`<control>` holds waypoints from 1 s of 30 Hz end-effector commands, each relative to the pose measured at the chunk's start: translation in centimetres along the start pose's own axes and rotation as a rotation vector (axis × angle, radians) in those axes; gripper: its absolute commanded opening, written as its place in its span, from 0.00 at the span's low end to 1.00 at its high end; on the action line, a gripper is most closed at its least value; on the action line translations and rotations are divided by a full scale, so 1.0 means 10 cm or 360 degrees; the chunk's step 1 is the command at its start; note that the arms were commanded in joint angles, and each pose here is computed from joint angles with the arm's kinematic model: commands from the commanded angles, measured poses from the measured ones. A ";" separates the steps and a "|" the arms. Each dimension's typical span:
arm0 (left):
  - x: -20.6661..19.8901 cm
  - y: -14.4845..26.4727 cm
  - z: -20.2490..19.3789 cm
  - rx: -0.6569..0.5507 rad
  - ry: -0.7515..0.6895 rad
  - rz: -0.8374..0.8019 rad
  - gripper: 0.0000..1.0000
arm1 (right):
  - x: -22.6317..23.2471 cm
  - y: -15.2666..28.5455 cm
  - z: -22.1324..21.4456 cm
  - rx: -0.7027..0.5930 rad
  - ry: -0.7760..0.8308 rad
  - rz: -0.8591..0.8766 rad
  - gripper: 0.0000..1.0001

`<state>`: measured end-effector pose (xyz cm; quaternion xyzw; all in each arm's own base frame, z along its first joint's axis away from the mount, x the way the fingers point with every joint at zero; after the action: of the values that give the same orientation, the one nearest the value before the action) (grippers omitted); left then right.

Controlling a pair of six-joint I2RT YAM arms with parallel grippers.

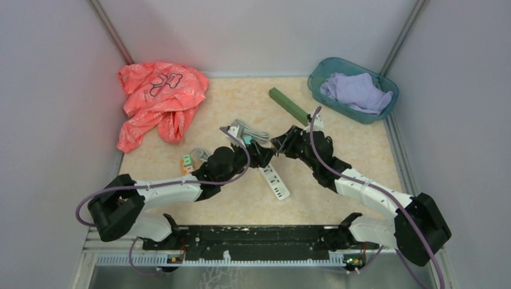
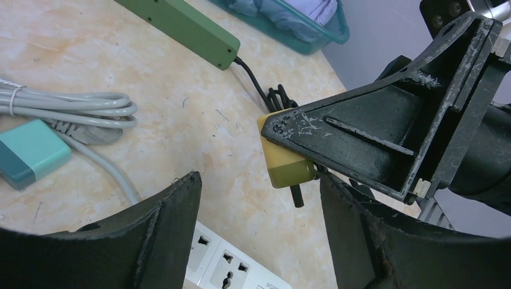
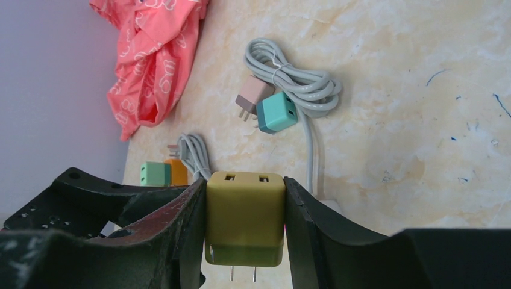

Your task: Insert the plug

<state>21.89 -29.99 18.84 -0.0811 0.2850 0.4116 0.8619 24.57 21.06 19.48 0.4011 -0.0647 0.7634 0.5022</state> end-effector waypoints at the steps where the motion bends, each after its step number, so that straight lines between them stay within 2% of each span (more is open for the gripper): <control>1: -0.04 -0.04 0.05 -0.0096 -0.0018 -0.0022 0.76 | 0.24 0.07 0.18 -0.0168 -0.0129 0.0171 0.29; 12: -0.03 -0.17 0.01 -0.0112 -0.0054 -0.0026 0.74 | 0.28 0.05 0.09 -0.0094 -0.0200 0.0265 0.29; 16: -0.03 -0.23 -0.02 -0.0118 -0.0042 -0.0030 0.67 | 0.29 0.06 0.05 -0.0074 -0.0206 0.0310 0.29; 23: -0.03 -0.20 -0.05 -0.0136 -0.0022 -0.0082 0.37 | 0.28 0.11 0.00 -0.0046 -0.0175 0.0349 0.32; 25: -0.03 -0.17 -0.06 -0.0142 -0.0036 -0.0117 0.25 | 0.26 0.13 -0.01 -0.0048 -0.0167 0.0364 0.35; 30: -0.03 -0.04 -0.04 -0.0143 -0.0085 -0.0160 0.07 | 0.26 0.15 -0.02 -0.0058 -0.0125 0.0409 0.41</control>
<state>21.84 -31.56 17.57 -0.1013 0.2585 0.3826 0.8812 23.64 21.47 18.64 0.4327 -0.1118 0.7651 0.4636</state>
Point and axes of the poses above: each gripper's point midway between its finger pads, its own y axis back along the fingers, its own x axis along the line the jaws close on, z = x × y, the point moved 6 cm from there along y, back along the fingers
